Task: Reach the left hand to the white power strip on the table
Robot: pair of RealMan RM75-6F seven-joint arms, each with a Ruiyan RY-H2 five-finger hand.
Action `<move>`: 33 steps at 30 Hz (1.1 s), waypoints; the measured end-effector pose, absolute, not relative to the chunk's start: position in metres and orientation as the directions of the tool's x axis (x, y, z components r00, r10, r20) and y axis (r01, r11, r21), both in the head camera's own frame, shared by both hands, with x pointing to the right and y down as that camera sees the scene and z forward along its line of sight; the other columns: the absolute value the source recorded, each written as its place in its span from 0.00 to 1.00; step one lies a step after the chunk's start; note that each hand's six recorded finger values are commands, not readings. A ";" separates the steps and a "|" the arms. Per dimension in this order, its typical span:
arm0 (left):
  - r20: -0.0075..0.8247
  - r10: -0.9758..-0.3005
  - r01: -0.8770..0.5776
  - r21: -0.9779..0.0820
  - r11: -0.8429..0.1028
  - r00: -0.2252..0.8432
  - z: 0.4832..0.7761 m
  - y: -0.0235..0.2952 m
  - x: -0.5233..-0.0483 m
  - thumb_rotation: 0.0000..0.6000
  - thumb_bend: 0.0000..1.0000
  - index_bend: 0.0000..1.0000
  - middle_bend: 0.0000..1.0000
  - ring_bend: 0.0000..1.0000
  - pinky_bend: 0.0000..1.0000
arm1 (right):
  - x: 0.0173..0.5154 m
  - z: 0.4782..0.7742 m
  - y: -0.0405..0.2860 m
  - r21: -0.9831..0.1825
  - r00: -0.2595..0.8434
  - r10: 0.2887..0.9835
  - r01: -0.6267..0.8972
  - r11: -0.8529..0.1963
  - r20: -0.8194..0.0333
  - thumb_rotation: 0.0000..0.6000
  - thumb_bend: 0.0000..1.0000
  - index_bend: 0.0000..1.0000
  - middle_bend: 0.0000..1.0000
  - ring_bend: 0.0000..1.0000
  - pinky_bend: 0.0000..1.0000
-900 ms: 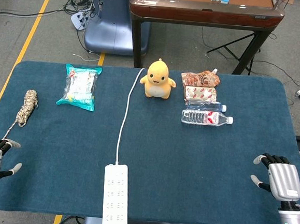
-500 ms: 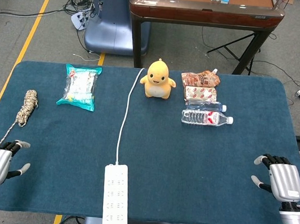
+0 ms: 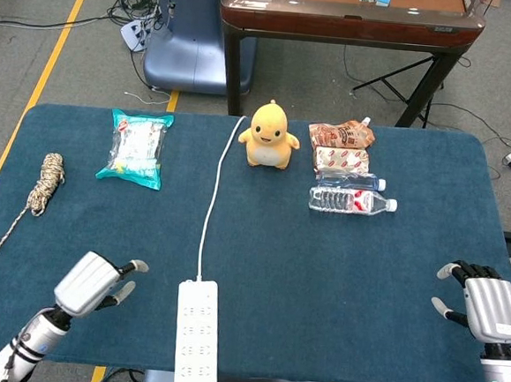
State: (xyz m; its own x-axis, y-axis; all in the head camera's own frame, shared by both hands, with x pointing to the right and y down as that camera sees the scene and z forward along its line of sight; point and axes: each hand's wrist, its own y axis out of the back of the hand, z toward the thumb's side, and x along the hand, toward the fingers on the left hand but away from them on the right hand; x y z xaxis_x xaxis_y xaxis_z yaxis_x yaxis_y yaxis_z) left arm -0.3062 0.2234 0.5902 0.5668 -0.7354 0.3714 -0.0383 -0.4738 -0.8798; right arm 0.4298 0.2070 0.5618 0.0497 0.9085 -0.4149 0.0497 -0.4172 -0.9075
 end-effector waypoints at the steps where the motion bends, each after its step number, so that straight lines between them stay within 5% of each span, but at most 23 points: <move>1: 0.384 -0.712 -0.023 -0.872 -0.489 0.588 0.593 0.226 -0.297 1.00 0.46 0.44 1.00 1.00 1.00 | 0.431 0.561 0.207 -0.908 0.049 0.909 0.051 -0.416 -0.414 1.00 0.10 0.47 0.44 0.42 0.38; 16: 0.565 -0.469 0.219 -0.765 -0.605 0.678 0.625 0.260 -0.230 1.00 0.54 0.33 1.00 1.00 1.00 | 0.436 0.565 0.206 -0.901 0.051 0.904 0.067 -0.428 -0.425 1.00 0.10 0.47 0.44 0.42 0.38; 33: 0.617 -0.435 0.266 -0.728 -0.631 0.656 0.645 0.262 -0.212 1.00 0.54 0.30 1.00 1.00 1.00 | 0.437 0.569 0.206 -0.896 0.047 0.899 0.075 -0.439 -0.436 1.00 0.10 0.47 0.44 0.42 0.38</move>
State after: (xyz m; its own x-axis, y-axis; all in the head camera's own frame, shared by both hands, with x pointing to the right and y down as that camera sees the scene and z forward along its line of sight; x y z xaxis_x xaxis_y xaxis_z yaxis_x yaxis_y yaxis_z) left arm -0.2119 0.2616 0.6446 0.6559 -0.4349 0.6169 0.2663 -0.6313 -0.7283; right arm 0.4374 0.2065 0.5686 0.0469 0.8987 -0.4361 0.0750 -0.4386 -0.8956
